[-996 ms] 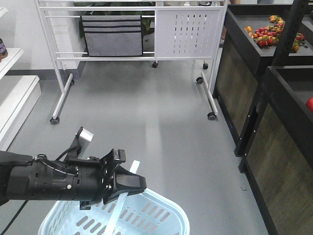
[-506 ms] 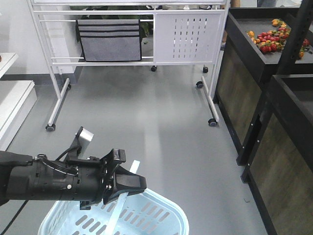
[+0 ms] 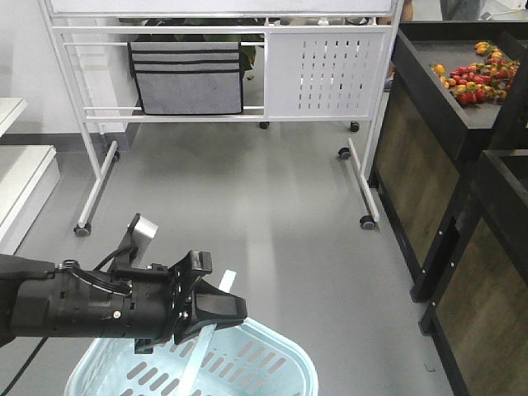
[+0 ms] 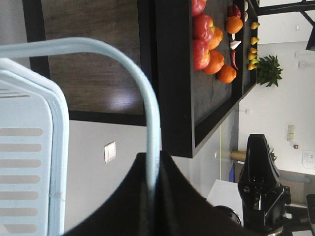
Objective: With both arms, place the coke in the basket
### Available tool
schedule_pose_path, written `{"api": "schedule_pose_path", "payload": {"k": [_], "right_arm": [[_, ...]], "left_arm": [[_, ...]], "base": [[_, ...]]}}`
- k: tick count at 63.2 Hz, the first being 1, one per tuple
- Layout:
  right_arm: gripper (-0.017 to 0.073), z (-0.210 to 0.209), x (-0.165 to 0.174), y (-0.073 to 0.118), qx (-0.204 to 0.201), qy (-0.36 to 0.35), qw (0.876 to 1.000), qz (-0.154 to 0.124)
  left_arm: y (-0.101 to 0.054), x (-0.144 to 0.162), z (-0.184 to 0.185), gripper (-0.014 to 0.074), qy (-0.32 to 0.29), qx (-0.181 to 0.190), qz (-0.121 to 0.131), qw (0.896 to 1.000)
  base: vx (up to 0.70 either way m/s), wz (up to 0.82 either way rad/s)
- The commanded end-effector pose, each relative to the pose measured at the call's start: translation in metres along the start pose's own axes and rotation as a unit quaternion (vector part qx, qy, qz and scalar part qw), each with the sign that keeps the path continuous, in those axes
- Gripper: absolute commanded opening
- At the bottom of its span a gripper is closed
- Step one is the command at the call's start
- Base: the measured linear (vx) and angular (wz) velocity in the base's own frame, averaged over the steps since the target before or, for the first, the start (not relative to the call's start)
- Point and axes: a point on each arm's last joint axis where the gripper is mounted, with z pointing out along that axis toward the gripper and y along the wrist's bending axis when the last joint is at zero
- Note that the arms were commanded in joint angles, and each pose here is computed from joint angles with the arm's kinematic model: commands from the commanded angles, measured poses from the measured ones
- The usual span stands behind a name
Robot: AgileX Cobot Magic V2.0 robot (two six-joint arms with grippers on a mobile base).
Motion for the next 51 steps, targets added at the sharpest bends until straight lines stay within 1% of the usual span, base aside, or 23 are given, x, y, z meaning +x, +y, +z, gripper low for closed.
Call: {"api": "schedule_pose_path", "payload": {"k": [1,51], "right_arm": [[-0.0010,-0.0006,-0.0048,0.0001,0.000,-0.039,0.999,-0.005],[-0.0010,-0.0006,-0.0048,0.0001,0.000,-0.039,0.999,-0.005]], "left_arm": [[-0.0228,0.0010,-0.0066,-0.0006,-0.003,0.059,0.000,0.998],[-0.0228,0.0010,-0.0066,-0.0006,-0.003,0.059,0.000,0.998]], "base": [[0.21,0.03],[0.21,0.02]]}}
